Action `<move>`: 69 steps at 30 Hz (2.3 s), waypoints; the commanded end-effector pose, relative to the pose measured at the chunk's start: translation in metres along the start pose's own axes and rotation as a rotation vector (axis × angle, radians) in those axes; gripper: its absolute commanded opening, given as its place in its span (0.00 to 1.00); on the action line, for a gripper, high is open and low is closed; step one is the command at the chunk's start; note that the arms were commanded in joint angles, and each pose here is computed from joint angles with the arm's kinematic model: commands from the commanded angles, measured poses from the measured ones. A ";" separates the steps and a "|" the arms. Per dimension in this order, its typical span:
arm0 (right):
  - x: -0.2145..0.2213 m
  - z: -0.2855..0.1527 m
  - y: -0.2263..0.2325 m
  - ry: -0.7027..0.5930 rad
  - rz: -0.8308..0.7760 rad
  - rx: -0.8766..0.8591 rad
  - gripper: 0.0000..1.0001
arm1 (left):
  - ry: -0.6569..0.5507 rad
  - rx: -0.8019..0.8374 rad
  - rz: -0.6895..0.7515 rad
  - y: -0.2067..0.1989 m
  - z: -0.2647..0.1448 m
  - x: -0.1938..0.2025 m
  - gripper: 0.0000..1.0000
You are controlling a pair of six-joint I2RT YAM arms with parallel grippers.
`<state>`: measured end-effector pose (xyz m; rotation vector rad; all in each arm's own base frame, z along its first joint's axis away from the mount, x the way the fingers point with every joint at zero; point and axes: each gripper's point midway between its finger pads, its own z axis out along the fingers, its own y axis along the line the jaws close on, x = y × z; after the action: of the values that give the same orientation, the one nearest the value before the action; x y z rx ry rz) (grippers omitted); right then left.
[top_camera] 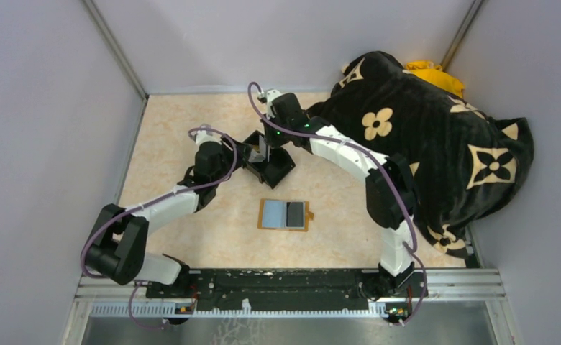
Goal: Put the credit cards into the card holder
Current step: Pick up the credit card from the storage box.
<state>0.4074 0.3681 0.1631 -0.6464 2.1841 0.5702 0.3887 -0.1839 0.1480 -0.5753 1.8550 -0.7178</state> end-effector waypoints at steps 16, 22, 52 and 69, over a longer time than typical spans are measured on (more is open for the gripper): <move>-0.012 -0.162 0.051 -0.423 -0.194 0.028 0.00 | 0.355 0.269 -0.177 -0.101 -0.079 -0.008 0.61; -0.003 -0.188 0.055 -0.501 -0.226 0.088 0.00 | 0.454 0.331 -0.220 -0.112 -0.105 0.001 0.61; 0.019 -0.227 0.111 -0.634 -0.526 0.181 0.00 | 0.788 0.438 -0.445 -0.136 -0.144 0.031 0.70; 0.050 -0.219 0.134 -0.571 -0.760 0.298 0.00 | 0.921 0.570 -0.473 -0.141 -0.169 0.041 0.23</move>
<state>0.1742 0.3371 0.2736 -0.9801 1.3197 0.0574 0.2355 -0.2759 0.2551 -0.4191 2.2310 -1.9156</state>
